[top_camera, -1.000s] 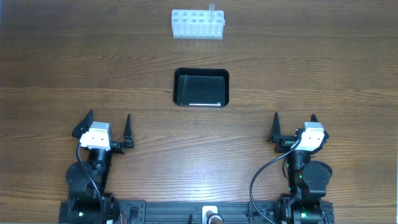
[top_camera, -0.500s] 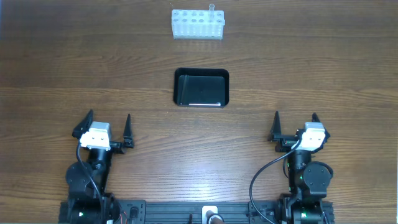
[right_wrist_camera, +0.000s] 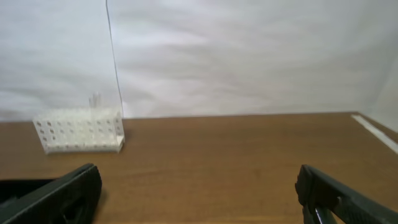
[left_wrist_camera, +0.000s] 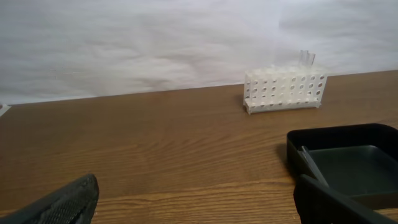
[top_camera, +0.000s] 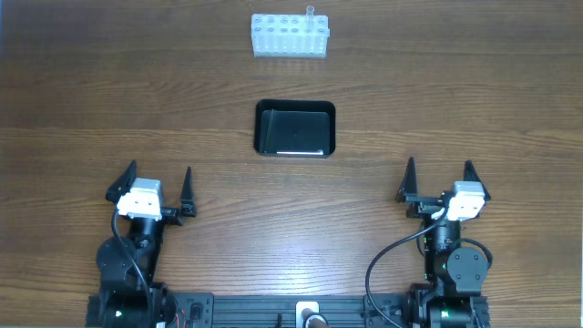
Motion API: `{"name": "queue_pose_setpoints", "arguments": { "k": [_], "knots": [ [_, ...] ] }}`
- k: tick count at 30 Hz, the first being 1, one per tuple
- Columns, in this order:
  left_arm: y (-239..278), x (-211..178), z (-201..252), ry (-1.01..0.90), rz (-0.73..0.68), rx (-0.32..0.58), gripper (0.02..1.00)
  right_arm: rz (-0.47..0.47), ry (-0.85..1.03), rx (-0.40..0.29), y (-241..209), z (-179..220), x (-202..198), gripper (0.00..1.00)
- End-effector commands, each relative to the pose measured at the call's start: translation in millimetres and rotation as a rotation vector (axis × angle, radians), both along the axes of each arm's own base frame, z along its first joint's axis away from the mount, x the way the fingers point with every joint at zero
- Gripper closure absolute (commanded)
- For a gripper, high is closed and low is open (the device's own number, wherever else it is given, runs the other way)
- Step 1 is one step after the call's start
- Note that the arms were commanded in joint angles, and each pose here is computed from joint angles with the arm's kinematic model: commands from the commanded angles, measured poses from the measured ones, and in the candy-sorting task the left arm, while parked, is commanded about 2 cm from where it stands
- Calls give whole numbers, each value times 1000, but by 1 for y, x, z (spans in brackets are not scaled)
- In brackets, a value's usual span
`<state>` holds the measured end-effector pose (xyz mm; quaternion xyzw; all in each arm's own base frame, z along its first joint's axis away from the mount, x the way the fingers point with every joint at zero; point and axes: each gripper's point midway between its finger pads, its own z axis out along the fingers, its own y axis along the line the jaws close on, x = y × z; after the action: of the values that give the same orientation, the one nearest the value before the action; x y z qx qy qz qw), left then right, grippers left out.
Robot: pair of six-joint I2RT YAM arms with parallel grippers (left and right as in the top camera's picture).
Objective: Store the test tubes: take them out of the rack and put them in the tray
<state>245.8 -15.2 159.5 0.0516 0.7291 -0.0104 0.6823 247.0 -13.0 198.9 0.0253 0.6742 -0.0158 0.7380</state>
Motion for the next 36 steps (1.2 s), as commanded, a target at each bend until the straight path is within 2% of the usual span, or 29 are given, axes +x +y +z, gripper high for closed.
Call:
{"name": "queue_pose_setpoints", "arguments": {
  "k": [1, 8, 13, 17, 24, 28, 31, 36],
  "knots": [
    [-1, 0, -1, -4, -9, 10, 18, -25, -13, -2, -4, 21, 2, 7],
    [-1, 0, -1, -4, -9, 10, 18, -33, 17, -24, -6, 67, 30, 7],
    [-1, 0, -1, -4, -9, 9, 18, -21, 64, -23, -6, 84, 80, 7],
    [-1, 0, -1, -4, -9, 10, 18, 49, 86, -26, 5, 84, 125, 7],
    [-1, 0, -1, -4, -9, 10, 18, 165, 33, -24, 59, 70, 191, 9],
    [-1, 0, -1, -4, -9, 10, 18, 213, 71, 48, 97, 50, 223, 7],
    [-1, 0, -1, -4, -9, 10, 18, 266, 98, 57, 132, 38, 240, 9],
    [-1, 0, -1, -4, -9, 10, 18, 274, 115, 54, 184, 24, 260, 9]
  ]
}}
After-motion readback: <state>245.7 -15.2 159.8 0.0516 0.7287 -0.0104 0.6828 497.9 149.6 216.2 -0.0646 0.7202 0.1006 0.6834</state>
